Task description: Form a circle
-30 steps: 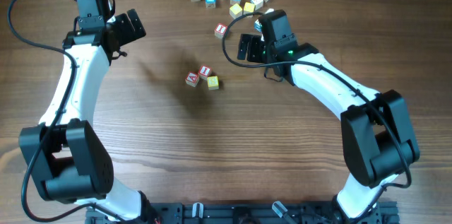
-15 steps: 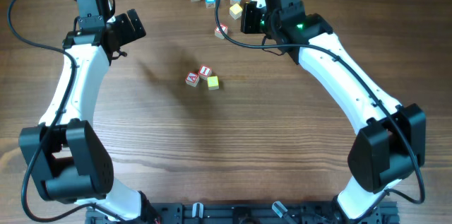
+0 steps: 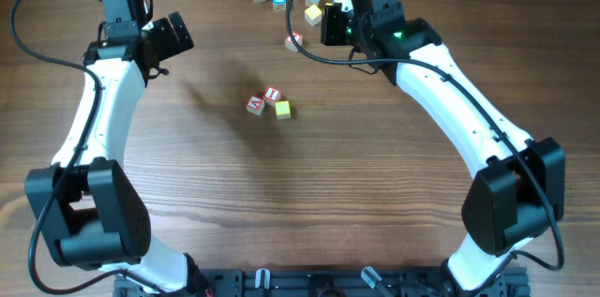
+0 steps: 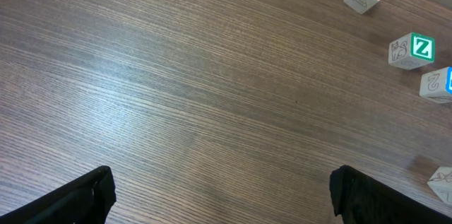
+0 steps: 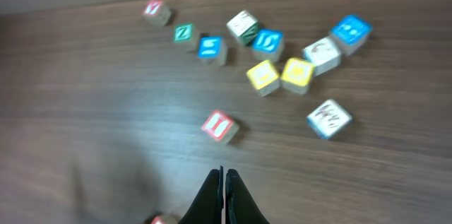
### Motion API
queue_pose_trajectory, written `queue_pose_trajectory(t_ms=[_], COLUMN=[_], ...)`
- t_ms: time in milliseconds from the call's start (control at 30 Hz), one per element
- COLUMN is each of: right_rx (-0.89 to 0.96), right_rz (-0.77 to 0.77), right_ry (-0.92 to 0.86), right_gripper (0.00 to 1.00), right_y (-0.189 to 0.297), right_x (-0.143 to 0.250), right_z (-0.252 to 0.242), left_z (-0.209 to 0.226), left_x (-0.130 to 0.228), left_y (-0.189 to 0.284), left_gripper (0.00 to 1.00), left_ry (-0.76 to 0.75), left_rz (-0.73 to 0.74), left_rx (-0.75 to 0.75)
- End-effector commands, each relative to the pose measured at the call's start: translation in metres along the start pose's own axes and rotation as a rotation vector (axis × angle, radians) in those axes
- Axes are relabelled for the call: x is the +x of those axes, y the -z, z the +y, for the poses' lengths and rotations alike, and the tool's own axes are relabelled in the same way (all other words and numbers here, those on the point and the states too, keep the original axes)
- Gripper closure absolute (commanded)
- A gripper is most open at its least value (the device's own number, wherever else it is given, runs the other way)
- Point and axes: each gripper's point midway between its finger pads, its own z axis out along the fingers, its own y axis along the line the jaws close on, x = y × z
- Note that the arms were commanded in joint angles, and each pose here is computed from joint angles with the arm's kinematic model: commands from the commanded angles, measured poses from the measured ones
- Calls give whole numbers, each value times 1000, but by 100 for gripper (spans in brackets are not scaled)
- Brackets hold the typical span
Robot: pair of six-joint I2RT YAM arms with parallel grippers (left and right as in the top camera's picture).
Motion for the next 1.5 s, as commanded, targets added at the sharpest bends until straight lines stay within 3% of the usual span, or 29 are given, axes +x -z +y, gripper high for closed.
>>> queue_pose_trajectory(t_ms=[0, 300, 333, 367, 400, 433, 533, 667, 833, 967, 1067, 1400, 1467], right_rx=[168, 248, 255, 258, 262, 269, 293, 324, 336, 164, 86, 95, 93], right_rz=[-76, 6, 30, 45, 60, 87, 149, 191, 136, 119, 128, 148, 140], right_ry=[10, 228, 239, 251, 254, 255, 251, 231, 201, 277, 329, 443, 458], right_gripper=[96, 94, 73, 59, 53, 32, 16, 3, 3, 14, 13, 13, 25], right_y=[2, -53, -64, -70, -76, -86, -109, -124, -128, -137, -142, -157, -157], right_x=[-13, 17, 26, 32, 38, 49, 74, 90, 75, 69, 73, 87, 84], right_z=[-31, -55, -59, -61, -64, -69, -87, -111, -128, -105, -94, -103, -102], left_z=[-1, -1, -1, -1, -1, -1, -1, -1, -1, -1, -1, -1, -1], left_x=[-5, -5, -5, -5, -5, -5, -4, -4, -5, -4, -5, -5, -5], left_y=[4, 4, 4, 4, 4, 4, 4, 4, 4, 4, 4, 4, 4], left_gripper=[0, 0, 0, 0, 0, 0, 0, 0, 0, 0, 0, 0, 0], left_ry=[11, 11, 11, 11, 11, 11, 11, 11, 11, 11, 11, 11, 11], left_rz=[-14, -14, -14, -13, -14, -14, -14, -13, -13, -13, -13, -14, -13], left_rx=[4, 4, 4, 4, 4, 4, 4, 4, 4, 4, 4, 4, 4])
